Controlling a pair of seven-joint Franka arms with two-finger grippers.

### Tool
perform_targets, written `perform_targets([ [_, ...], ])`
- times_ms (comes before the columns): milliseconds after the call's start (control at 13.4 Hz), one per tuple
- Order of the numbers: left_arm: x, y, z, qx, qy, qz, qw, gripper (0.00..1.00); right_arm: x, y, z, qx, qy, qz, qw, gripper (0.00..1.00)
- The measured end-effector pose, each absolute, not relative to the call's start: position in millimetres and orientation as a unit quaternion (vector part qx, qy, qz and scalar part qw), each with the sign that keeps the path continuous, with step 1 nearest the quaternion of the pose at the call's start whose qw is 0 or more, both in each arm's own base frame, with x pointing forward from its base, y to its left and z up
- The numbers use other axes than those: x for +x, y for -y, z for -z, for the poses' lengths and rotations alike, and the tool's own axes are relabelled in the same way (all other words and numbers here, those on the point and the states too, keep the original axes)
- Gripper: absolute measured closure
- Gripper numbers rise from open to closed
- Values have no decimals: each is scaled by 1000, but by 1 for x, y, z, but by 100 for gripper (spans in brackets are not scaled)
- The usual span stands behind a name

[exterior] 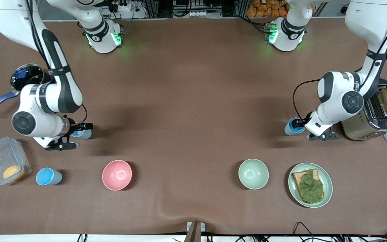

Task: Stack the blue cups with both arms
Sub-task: 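Close both grippers on the blue cups and lift them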

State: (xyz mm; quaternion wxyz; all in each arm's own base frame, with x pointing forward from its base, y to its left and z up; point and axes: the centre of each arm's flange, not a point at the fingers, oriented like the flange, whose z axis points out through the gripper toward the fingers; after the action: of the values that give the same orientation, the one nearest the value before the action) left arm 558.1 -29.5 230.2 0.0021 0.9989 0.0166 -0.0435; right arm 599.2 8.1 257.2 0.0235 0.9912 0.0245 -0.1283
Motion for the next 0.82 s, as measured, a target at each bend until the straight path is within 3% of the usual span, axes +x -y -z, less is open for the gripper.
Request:
perform_targets([
  [299,561,43,-228,999,-5,43,3,84,586,-9,-235,992,-27,124,24,4],
  [449,569,46,-237,999,-3,34,3,97,584,-16,-233,991,-32,127,24,29],
  [823,599,54,-301,999,3,34,0,97,592,-25,-243,992,-44,115,25,89],
])
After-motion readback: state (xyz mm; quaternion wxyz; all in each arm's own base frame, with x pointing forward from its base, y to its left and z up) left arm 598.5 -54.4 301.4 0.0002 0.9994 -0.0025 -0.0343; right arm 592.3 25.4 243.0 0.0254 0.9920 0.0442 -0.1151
